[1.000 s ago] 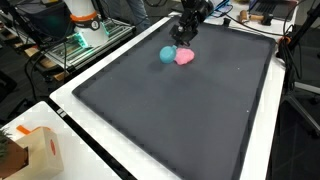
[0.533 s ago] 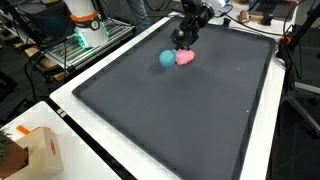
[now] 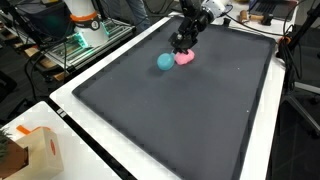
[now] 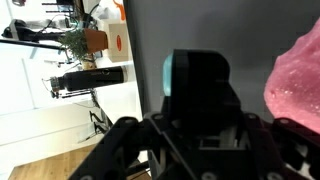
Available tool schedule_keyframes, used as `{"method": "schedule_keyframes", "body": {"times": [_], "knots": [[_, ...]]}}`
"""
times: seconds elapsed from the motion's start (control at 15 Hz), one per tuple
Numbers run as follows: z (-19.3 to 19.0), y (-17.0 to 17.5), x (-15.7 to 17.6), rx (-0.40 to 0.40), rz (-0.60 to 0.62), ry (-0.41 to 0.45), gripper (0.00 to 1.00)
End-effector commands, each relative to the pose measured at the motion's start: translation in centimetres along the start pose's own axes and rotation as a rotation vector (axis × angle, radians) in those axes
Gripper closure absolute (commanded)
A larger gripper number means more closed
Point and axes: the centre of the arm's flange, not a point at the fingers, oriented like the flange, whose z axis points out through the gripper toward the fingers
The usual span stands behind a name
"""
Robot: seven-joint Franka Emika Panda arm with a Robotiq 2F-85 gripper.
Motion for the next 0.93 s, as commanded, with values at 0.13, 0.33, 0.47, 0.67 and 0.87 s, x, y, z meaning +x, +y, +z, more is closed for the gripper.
{"method": "schedule_keyframes", "body": {"times": [0.13, 0.33, 0.47, 0.67, 0.87], "knots": [[0.7, 0.9, 0.7, 0.012, -0.04, 0.004, 0.75], [1.1, 1.4, 1.0, 0.038, -0.063, 0.001, 0.75], [1.3, 2.0, 1.3, 0.062, -0.078, 0.003, 0.75], [1.3, 3.2, 1.7, 0.117, -0.104, 0.009, 0.75], [1.1, 5.0, 2.0, 0.185, -0.133, 0.017, 0.75]]}}
